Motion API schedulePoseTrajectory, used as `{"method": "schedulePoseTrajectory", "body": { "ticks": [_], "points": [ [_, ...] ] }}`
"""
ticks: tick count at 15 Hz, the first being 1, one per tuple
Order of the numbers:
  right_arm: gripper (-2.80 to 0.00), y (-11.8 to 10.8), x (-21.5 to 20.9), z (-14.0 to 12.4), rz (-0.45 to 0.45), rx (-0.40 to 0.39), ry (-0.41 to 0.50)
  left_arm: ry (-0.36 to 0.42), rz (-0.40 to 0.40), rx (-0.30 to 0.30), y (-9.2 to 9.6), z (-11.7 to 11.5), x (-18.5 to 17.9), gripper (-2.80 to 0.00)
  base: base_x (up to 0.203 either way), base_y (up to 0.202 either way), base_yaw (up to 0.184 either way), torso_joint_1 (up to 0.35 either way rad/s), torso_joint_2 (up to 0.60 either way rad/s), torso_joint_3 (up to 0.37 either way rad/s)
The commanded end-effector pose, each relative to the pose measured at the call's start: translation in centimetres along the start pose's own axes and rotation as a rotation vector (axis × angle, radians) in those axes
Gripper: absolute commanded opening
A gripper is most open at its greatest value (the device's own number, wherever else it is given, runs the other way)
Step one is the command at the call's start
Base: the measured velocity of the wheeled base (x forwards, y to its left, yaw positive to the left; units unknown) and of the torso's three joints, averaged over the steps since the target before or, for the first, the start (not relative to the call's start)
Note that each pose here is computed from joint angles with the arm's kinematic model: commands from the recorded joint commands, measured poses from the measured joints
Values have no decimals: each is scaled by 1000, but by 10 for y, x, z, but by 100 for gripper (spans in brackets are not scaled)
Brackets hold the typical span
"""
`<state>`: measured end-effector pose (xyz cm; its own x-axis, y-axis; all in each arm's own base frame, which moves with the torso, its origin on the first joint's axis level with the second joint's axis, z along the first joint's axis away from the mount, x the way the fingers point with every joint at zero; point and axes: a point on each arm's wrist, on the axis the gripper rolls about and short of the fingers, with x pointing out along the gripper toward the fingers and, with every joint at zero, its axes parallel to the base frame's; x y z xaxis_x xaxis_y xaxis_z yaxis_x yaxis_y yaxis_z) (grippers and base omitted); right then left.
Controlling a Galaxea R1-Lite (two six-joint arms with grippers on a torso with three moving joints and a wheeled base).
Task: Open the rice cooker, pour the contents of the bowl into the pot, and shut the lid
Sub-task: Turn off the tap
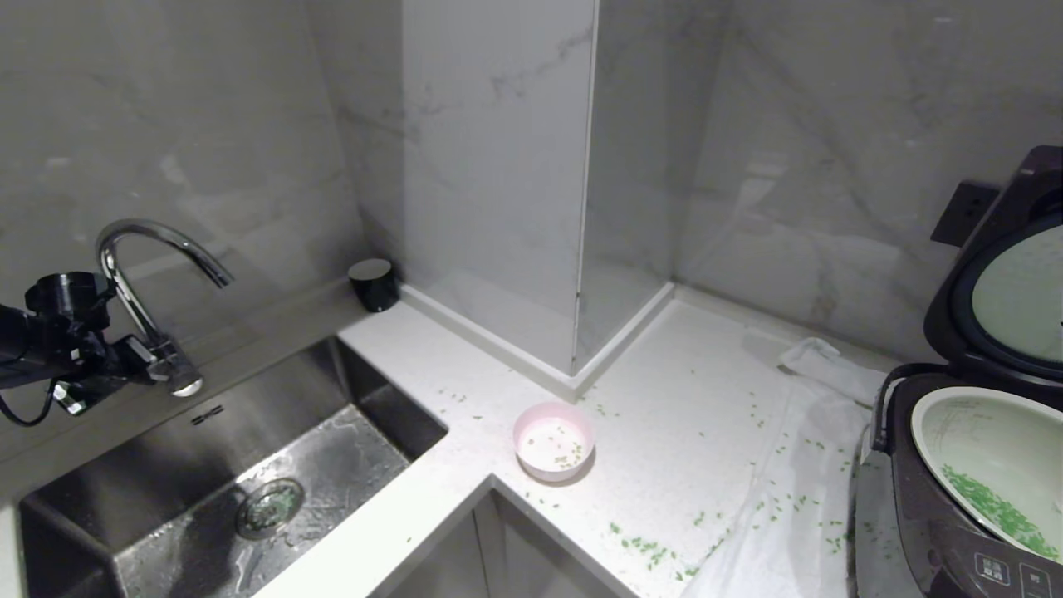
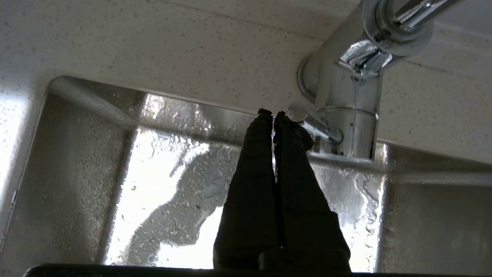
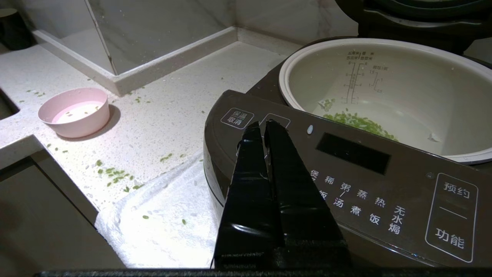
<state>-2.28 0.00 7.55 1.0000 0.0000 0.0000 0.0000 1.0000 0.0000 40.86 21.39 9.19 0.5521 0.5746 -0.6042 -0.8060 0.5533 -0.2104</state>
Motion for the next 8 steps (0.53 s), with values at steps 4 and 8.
{"method": "schedulePoseTrajectory", "body": {
  "ticks": [4,8],
  "points": [
    [-280,0,0,0,0,1,1,137,-67,27,14,-18,-50,-280,0,0,0,0,0,0],
    [-280,0,0,0,0,0,2,259,-207,121,1,-56,-111,-280,0,0,0,0,0,0]
  ]
}}
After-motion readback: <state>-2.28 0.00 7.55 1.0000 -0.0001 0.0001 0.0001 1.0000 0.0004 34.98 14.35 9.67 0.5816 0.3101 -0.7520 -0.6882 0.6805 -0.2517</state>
